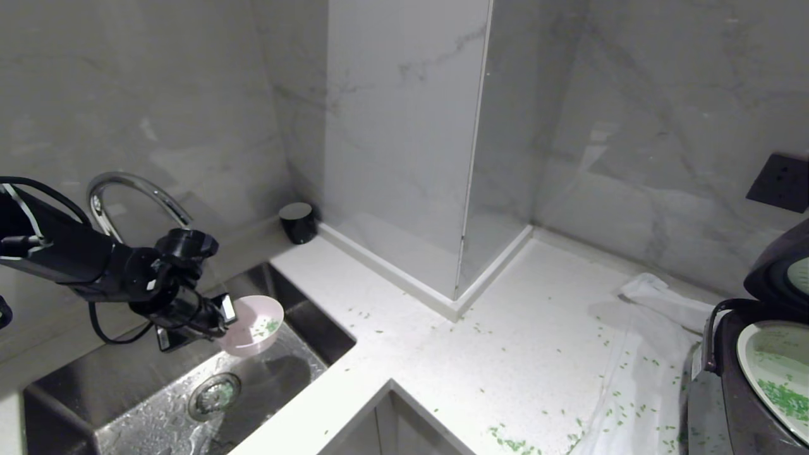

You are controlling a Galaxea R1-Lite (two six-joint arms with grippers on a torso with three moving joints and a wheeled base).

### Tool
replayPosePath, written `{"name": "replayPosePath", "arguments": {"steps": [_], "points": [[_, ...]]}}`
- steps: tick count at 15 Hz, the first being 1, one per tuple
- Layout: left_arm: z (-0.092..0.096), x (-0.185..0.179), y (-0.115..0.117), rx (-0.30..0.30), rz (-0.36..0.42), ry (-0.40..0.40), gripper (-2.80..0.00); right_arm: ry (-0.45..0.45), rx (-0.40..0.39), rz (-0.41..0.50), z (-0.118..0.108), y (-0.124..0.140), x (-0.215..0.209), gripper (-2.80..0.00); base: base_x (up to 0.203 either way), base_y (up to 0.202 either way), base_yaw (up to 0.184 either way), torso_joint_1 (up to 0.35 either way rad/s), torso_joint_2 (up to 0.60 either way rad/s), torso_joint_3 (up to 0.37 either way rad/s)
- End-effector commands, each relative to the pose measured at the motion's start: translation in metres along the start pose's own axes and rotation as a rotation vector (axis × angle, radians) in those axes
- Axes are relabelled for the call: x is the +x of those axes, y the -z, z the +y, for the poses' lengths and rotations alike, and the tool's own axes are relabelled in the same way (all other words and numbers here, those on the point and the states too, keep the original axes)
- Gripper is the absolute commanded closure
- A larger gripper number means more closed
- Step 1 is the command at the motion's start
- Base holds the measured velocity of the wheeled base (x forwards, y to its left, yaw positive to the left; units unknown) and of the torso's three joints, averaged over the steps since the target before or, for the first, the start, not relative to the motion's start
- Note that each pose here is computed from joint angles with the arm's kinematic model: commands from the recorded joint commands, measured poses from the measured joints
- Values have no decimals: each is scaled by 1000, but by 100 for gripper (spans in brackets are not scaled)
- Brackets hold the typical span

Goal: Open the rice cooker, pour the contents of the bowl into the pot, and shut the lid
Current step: Fill a bowl with water from the tap

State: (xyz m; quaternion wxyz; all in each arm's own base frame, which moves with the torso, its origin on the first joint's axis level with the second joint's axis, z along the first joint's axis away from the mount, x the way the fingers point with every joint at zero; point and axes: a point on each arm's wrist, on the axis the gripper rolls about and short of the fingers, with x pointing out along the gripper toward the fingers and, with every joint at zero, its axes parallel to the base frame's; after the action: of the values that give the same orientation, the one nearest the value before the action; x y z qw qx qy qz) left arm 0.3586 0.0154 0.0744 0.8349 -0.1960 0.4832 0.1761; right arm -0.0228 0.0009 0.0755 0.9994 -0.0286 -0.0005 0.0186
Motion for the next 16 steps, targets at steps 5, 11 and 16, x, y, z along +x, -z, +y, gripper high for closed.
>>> {"name": "replayPosePath", "arguments": {"steps": [5, 11, 16], "points": [[23, 29, -25, -82, -10, -45, 0, -1, -1, 2, 0, 0, 0, 0, 0, 0, 0, 0, 0, 0], [25, 46, -45, -107, -41, -45, 0, -1, 0, 1, 0, 0, 0, 0, 0, 0, 0, 0, 0, 0], [21, 51, -58, -112, -84, -50, 0, -1, 0, 1, 0, 0, 0, 0, 0, 0, 0, 0, 0, 0]]}}
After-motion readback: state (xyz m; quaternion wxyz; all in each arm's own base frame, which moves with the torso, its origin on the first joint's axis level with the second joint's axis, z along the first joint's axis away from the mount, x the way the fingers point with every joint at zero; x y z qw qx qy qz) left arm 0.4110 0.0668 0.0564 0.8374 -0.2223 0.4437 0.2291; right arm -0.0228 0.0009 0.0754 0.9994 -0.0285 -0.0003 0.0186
